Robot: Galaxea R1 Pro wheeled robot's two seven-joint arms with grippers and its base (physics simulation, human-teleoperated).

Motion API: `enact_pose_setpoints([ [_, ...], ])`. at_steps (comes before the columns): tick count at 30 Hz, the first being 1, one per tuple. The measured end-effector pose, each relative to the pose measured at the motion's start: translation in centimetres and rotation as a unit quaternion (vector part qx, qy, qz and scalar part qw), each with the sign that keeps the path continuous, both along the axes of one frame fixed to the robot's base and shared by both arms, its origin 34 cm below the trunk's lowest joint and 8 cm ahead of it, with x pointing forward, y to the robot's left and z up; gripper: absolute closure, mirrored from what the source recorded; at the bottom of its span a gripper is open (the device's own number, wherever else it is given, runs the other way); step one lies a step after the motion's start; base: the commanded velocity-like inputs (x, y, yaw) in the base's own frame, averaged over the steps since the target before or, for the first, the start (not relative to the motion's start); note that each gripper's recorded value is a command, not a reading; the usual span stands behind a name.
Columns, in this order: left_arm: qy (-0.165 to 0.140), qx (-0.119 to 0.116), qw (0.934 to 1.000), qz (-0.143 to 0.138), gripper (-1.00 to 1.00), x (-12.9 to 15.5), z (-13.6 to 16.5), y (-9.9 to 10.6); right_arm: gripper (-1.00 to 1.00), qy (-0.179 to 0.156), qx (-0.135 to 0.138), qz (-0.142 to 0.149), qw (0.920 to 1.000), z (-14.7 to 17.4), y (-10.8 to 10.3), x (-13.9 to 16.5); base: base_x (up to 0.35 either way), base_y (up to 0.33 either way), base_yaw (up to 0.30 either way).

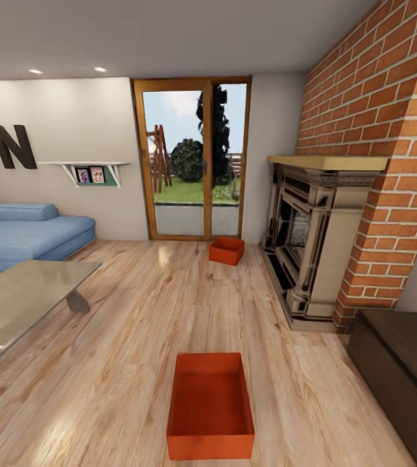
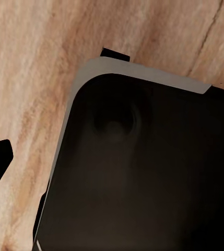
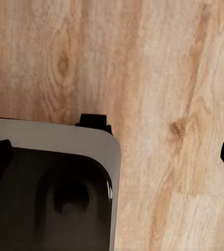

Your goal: Move the two storage containers from the living room to the garage. In the garage, place one container on the floor and stack the other container on top of it (either order is fine).

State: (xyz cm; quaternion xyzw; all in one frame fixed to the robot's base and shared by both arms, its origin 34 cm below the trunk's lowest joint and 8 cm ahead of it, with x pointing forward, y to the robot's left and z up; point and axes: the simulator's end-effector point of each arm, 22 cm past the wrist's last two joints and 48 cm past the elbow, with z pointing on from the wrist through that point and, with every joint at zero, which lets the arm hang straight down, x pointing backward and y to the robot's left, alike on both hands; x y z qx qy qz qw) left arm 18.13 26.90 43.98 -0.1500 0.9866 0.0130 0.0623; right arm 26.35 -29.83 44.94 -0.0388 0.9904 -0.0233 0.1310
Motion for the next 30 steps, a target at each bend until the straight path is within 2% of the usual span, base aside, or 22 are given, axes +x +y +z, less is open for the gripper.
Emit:
enact_pose_setpoints([
  [30,0.000,0.000,1.0000,0.000,-1.00,0.00,0.00,0.00,-1.00,-0.001,0.000,0.000,1.0000,0.01,0.00,0.00,0.247,0.000,0.000],
])
